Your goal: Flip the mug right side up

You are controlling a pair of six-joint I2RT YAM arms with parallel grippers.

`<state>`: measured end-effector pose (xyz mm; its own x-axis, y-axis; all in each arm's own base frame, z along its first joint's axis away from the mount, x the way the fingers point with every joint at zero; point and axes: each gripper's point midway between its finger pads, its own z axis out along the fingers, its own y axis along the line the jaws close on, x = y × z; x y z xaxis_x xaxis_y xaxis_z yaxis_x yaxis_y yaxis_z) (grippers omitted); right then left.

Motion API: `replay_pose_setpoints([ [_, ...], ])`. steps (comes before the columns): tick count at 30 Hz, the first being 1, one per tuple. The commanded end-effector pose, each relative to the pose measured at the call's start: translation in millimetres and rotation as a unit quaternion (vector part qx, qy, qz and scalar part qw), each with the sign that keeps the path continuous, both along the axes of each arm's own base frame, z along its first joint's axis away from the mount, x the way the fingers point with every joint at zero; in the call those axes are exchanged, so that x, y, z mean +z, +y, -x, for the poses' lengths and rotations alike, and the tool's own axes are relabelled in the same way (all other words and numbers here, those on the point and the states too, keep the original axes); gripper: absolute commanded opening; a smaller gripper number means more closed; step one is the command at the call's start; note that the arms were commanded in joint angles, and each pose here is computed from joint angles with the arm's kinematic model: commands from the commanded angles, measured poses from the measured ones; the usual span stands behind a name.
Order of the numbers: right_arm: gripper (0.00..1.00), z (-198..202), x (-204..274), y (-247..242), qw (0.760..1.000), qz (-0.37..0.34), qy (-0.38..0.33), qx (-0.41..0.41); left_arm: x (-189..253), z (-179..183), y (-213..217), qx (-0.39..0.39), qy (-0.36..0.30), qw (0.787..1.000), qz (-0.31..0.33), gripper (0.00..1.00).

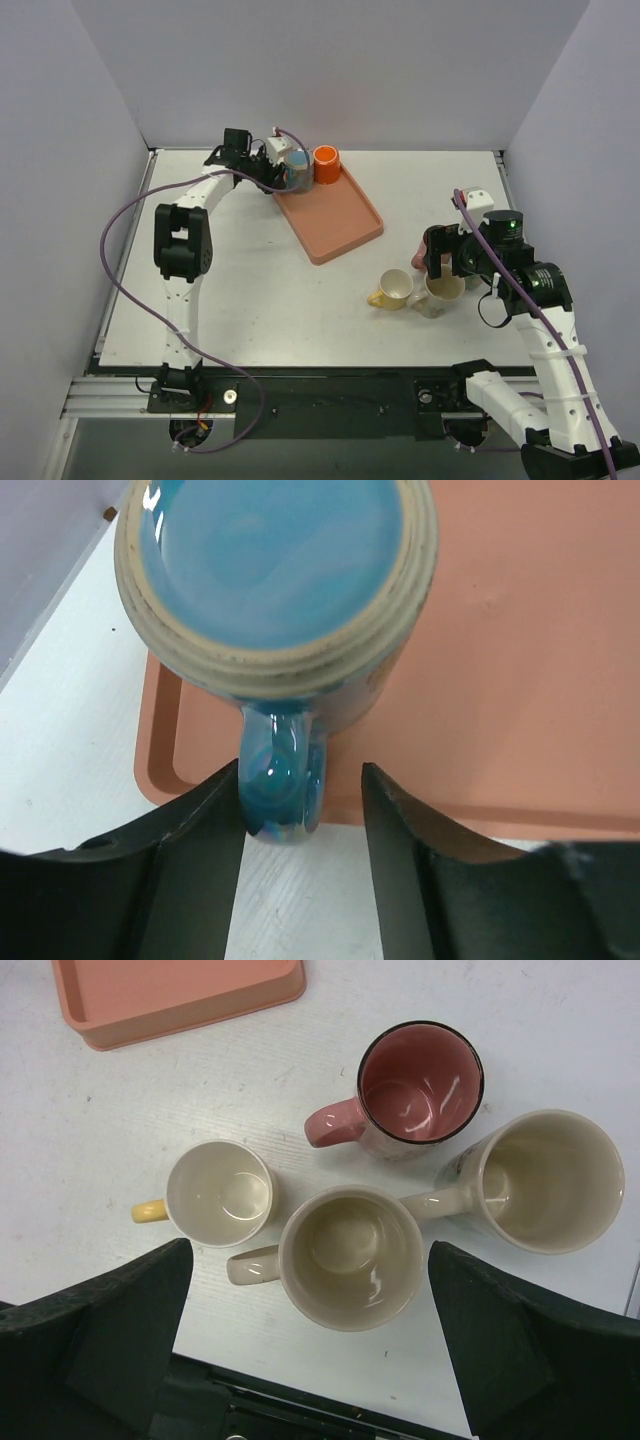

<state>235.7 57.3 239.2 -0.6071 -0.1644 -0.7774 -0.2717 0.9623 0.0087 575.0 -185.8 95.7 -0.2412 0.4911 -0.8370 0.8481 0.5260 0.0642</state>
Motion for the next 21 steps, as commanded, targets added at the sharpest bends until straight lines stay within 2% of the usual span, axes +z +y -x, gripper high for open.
replay_pose_setpoints([
  [1, 0.99, 3, -4, -2, 1.000, 0.003, 0.007, -0.010, 23, -36, 4, 0.057, -0.057, 0.997, -0.004, 0.54],
  [2, 0.99, 4, -4, -2, 1.000, 0.002, 0.007, -0.010, 32, -38, 0, 0.049, -0.060, 0.997, 0.005, 0.42],
  [3, 0.99, 3, -4, -2, 1.000, 0.000, 0.008, -0.012, 24, -34, -2, 0.043, -0.044, 0.998, 0.006, 0.35],
  [4, 0.99, 4, -4, -2, 1.000, 0.000, 0.008, -0.012, 30, -33, -7, 0.034, -0.043, 0.998, 0.014, 0.14],
  [5, 0.99, 4, -2, -1, 1.000, -0.002, 0.006, -0.011, 32, -30, -8, 0.030, -0.035, 0.999, 0.019, 0.00],
  [9, 0.99, 5, 2, -1, 1.000, -0.004, -0.001, -0.013, 51, -13, -14, 0.030, -0.011, 0.998, 0.049, 0.00],
  [13, 0.99, 3, 10, 5, 1.000, -0.013, -0.011, -0.005, 84, 0, -11, 0.100, 0.032, 0.990, 0.093, 0.00],
  [18, 0.99, -14, 32, 31, 0.998, -0.035, -0.057, 0.015, 141, 39, -19, 0.154, 0.141, 0.962, 0.176, 0.00],
  [21, 0.98, -23, 32, 61, 0.994, -0.027, -0.085, 0.062, 148, 68, -26, 0.166, 0.208, 0.940, 0.215, 0.00],
])
